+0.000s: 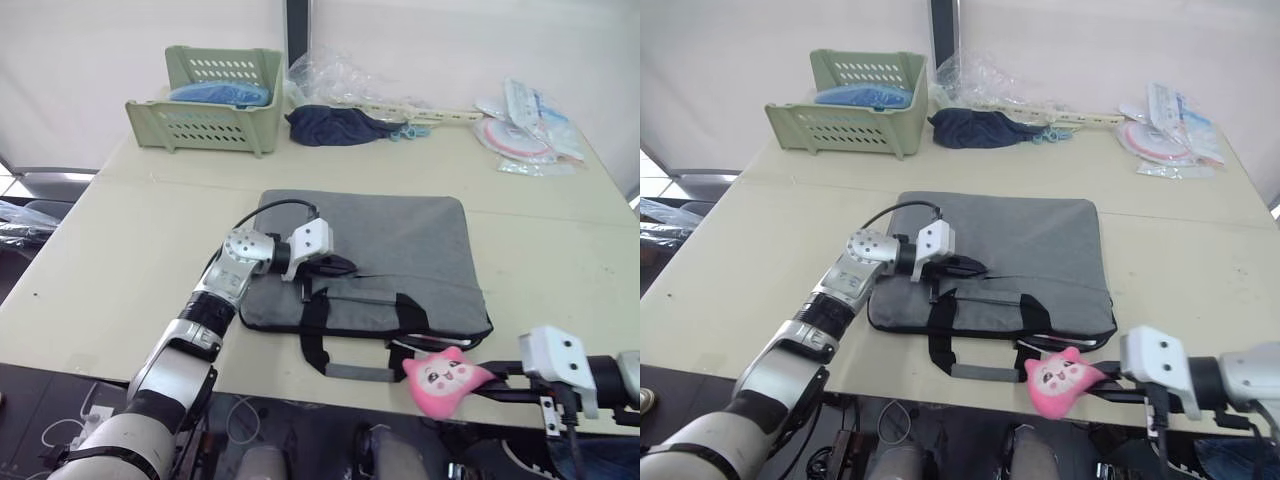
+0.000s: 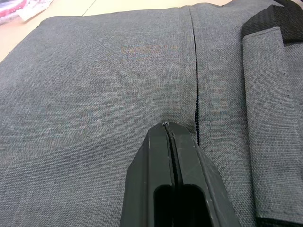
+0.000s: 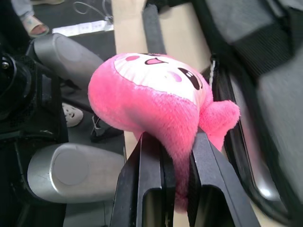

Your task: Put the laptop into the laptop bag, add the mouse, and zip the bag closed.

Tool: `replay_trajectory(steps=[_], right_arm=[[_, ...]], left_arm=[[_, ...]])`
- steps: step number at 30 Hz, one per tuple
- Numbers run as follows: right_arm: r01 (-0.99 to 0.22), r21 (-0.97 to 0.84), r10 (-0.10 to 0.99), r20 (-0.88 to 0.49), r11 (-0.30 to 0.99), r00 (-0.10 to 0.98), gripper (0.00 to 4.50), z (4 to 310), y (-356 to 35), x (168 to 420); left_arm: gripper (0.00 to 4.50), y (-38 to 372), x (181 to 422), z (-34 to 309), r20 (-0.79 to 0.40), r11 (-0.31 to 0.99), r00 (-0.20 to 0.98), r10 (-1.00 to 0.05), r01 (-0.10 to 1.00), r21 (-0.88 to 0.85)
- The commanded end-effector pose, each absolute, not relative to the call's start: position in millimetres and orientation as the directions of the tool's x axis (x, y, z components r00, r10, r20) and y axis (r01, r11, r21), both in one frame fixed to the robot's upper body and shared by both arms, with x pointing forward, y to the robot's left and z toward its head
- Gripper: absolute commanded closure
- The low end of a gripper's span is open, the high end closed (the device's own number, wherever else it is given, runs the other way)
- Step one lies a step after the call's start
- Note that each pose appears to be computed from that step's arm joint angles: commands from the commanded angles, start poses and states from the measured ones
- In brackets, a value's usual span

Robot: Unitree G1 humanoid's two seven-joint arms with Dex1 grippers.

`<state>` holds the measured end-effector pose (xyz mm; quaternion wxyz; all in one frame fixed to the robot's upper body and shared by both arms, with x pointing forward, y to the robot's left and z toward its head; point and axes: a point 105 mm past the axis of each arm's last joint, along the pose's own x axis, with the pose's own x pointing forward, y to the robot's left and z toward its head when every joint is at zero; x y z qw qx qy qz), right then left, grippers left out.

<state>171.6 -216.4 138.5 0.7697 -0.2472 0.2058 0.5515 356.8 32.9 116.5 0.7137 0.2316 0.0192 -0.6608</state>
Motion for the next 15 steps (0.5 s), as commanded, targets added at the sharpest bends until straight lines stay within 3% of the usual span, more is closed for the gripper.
replay_trajectory(steps=[1,15], right_arm=[[-0.926,-0.175,0.724,-0.581,0.336,0.372,4.46,147.4,-238.2,168.9],[-0.817,-0.142,0.609,-0.599,0.559,0.52,4.46,136.0,-307.0,167.9]], left_arm=[[4.5,57.4,331.1,31.4,-0.57,-0.02,0.03,-0.821,0.997,0.08],[4.5,56.0,328.9,29.7,-0.575,-0.035,0.017,-0.818,0.996,0.08]])
